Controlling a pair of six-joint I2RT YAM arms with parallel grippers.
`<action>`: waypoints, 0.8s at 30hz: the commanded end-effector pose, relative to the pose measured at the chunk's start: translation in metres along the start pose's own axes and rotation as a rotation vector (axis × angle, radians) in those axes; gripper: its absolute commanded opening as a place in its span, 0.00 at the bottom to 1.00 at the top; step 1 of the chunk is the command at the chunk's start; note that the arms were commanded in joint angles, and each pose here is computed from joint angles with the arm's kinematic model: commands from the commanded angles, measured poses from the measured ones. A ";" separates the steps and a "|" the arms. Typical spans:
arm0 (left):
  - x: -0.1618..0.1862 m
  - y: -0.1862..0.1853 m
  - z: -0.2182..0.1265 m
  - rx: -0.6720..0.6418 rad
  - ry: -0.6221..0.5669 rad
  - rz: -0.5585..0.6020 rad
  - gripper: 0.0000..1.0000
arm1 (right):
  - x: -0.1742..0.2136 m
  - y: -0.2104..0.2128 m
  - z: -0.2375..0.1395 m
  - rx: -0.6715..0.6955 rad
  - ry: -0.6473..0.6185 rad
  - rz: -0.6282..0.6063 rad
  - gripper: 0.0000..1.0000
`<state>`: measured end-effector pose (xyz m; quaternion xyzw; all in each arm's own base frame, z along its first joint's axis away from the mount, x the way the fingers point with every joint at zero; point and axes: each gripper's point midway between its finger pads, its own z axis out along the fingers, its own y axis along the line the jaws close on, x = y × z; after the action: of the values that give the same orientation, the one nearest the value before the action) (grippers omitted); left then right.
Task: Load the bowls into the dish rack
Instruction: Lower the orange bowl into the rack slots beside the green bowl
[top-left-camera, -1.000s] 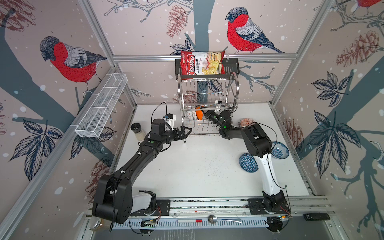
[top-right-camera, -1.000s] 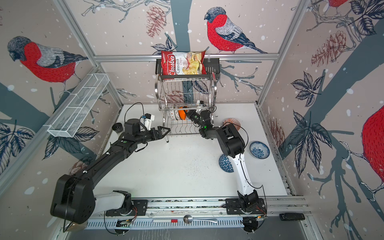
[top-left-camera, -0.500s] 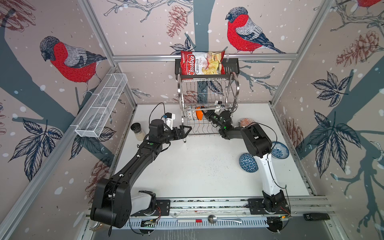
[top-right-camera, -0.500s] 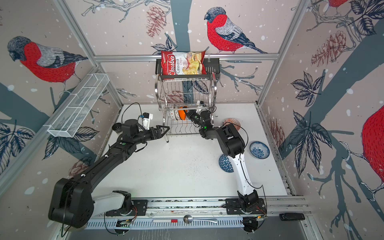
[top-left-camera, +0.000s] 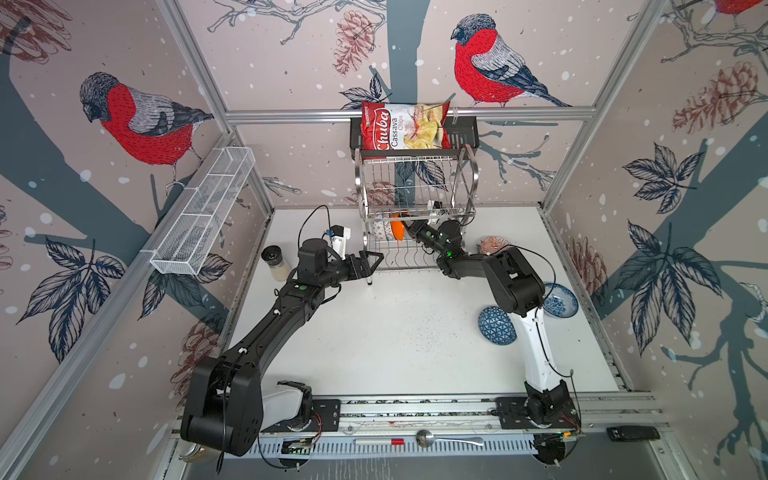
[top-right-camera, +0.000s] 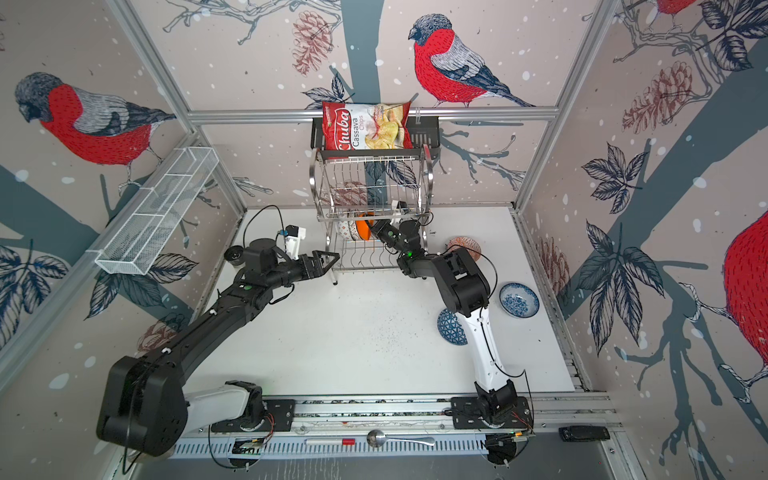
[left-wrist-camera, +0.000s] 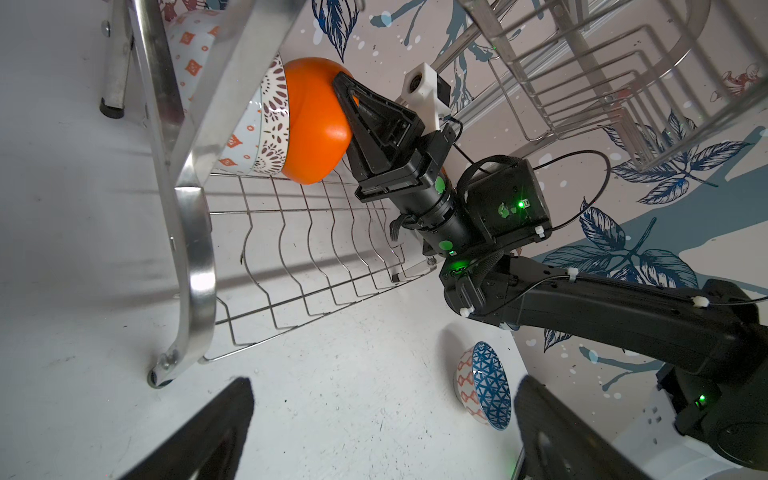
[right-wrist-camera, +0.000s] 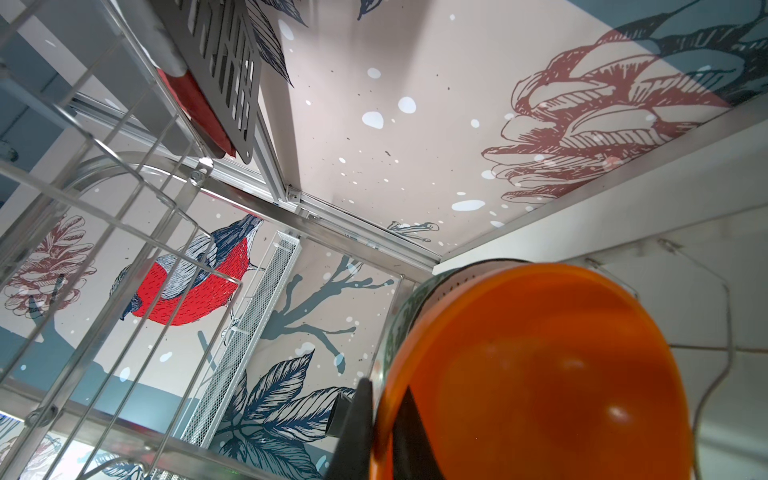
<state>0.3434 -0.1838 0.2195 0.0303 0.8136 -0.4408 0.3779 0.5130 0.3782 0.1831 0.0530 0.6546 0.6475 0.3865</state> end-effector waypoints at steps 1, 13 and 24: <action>-0.005 -0.005 -0.001 0.021 -0.020 0.020 0.98 | -0.001 0.017 0.004 -0.048 0.015 -0.040 0.03; -0.005 -0.005 0.000 0.023 -0.015 0.016 0.98 | 0.003 0.005 0.010 -0.014 0.035 -0.045 0.03; -0.004 -0.004 0.000 0.017 -0.011 0.014 0.98 | 0.006 -0.008 0.011 0.013 0.053 -0.053 0.05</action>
<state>0.3437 -0.1838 0.2183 0.0296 0.8145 -0.4406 0.3763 0.5219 0.3864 0.1723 0.0381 0.6721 0.6322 0.3836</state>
